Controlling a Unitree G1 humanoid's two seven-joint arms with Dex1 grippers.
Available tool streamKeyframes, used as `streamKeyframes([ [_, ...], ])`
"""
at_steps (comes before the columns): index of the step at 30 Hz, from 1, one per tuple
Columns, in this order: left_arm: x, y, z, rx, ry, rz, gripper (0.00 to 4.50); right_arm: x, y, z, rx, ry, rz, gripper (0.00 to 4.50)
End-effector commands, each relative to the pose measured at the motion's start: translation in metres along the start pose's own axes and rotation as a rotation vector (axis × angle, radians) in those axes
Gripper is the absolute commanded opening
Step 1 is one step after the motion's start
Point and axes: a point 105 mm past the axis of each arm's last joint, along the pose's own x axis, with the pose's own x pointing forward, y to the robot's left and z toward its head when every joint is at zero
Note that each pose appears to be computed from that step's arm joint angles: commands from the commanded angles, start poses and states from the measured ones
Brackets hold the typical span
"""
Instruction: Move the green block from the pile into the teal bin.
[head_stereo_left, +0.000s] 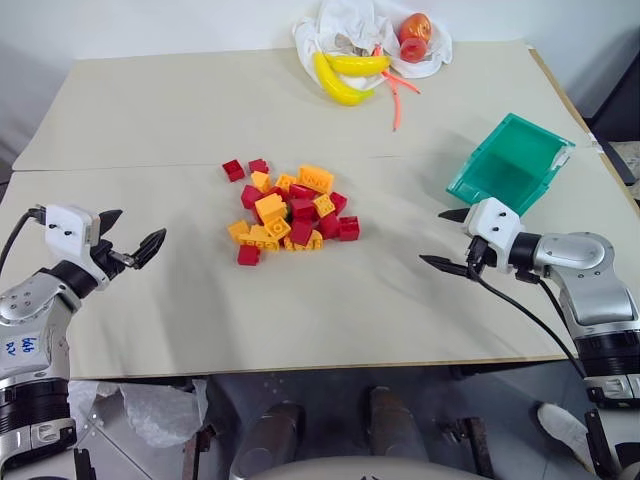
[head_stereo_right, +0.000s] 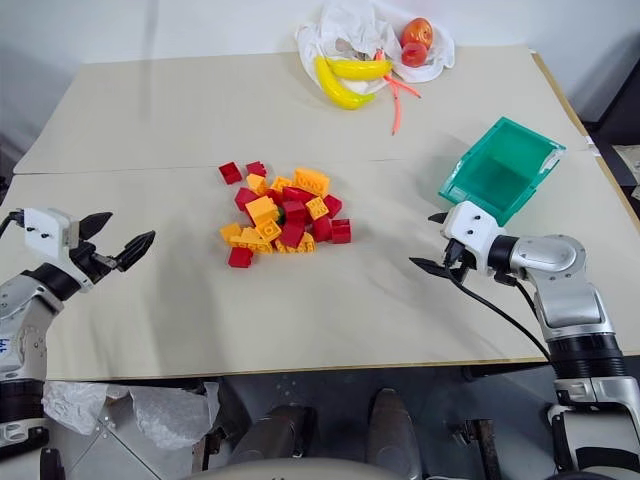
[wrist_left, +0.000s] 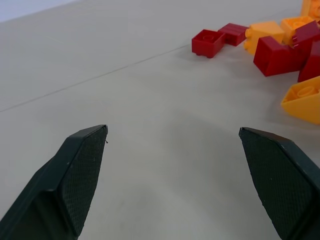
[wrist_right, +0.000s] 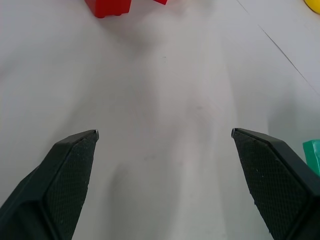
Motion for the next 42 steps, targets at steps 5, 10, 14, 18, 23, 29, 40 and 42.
streamKeyframes([
  [5, 0.0, -0.006, 0.02, 0.02, -0.078, -0.041, 4.5, -0.006, -0.004, 0.03, 0.011, -0.109, -0.025, 4.46],
  [10, 0.0, -0.006, 0.021, 0.035, -0.073, -0.031, 4.5, -0.004, 0.004, 0.041, 0.062, -0.161, -0.011, 4.46],
  [14, 0.001, -0.023, 0.024, 0.022, -0.082, -0.137, 4.5, 0.003, 0.017, 0.058, 0.137, -0.211, 0.003, 4.46],
  [18, 0.005, -0.042, 0.021, 0.033, -0.088, -0.243, 4.5, 0.01, 0.036, 0.07, 0.202, -0.245, 0.047, 4.46],
  [23, 0.011, -0.043, 0.023, 0.056, -0.115, -0.256, 4.5, 0.017, 0.047, 0.081, 0.19, -0.237, 0.051, 4.46],
  [29, 0.016, -0.049, 0.028, 0.027, -0.158, -0.318, 4.5, 0.013, 0.046, 0.078, 0.189, -0.238, 0.047, 4.46],
  [40, 0.027, -0.067, 0.045, 0.013, -0.222, -0.474, 2.66, 0.008, 0.034, 0.072, 0.158, -0.265, 0.067, 4.5],
  [42, 0.033, -0.069, 0.043, 0.005, -0.194, -0.506, 2.06, 0.009, 0.034, 0.072, 0.161, -0.267, 0.083, 4.5],
])
